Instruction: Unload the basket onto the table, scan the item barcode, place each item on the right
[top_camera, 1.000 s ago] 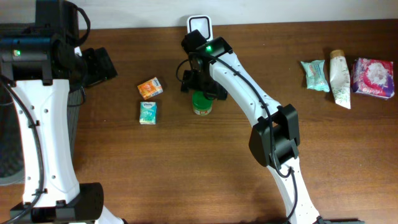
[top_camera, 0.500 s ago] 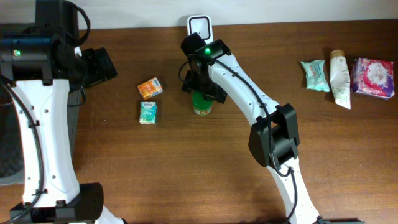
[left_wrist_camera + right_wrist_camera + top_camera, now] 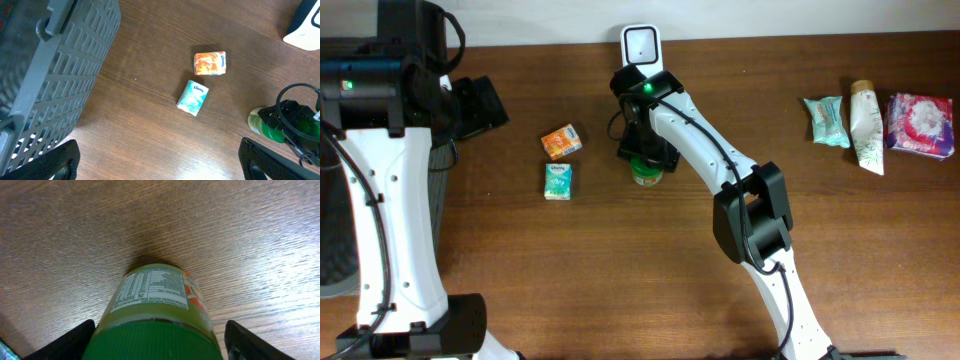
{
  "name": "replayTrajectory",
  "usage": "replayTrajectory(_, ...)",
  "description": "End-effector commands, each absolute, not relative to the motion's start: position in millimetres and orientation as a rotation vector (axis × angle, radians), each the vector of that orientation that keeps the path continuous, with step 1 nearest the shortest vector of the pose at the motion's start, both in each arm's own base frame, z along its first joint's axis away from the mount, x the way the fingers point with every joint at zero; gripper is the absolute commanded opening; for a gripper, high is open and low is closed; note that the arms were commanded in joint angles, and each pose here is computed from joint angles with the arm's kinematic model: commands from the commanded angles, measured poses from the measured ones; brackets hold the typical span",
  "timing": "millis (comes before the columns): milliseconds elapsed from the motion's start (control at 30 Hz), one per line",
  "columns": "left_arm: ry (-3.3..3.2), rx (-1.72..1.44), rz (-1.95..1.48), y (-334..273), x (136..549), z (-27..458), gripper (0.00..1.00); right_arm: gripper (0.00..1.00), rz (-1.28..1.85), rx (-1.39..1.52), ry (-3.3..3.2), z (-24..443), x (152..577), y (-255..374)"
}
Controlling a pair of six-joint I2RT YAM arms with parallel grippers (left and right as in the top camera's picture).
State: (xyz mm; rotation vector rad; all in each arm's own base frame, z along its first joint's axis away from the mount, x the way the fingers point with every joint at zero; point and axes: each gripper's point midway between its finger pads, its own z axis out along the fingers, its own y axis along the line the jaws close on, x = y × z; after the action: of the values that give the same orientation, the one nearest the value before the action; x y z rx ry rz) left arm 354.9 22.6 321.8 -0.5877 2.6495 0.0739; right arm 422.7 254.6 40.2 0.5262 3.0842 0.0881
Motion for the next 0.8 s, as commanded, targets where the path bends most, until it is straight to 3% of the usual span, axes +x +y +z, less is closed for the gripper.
replayTrajectory(0,2.629,-0.597,0.072,24.0,351.5,327.6,0.99,0.73,0.075,0.543,3.125,33.1,413.0,256.7)
replayTrajectory(333,2.630,-0.597,0.072,24.0,351.4,327.6,0.99,0.68,0.078,0.493,3.175,35.6,411.9,241.6)
replayTrajectory(467,2.630,-0.597,0.072,24.0,351.4,327.6,0.99,0.69,0.084,0.238,3.189,35.5,414.5,241.5)
replayTrajectory(533,2.630,-0.597,0.072,24.0,351.4,327.6,0.99,0.85,0.092,0.088,3.189,40.0,415.5,242.0)
replayTrajectory(600,2.630,-0.597,0.072,24.0,351.4,327.6,0.99,0.91,0.082,0.011,3.186,47.9,415.1,240.2)
replayTrajectory(667,2.630,-0.597,0.072,24.0,351.4,327.6,0.99,0.92,0.082,-0.150,3.176,50.9,415.8,239.9)
replayTrajectory(767,2.630,-0.597,0.072,24.0,351.4,327.6,0.99,0.91,0.060,0.029,3.171,50.6,418.0,238.0)
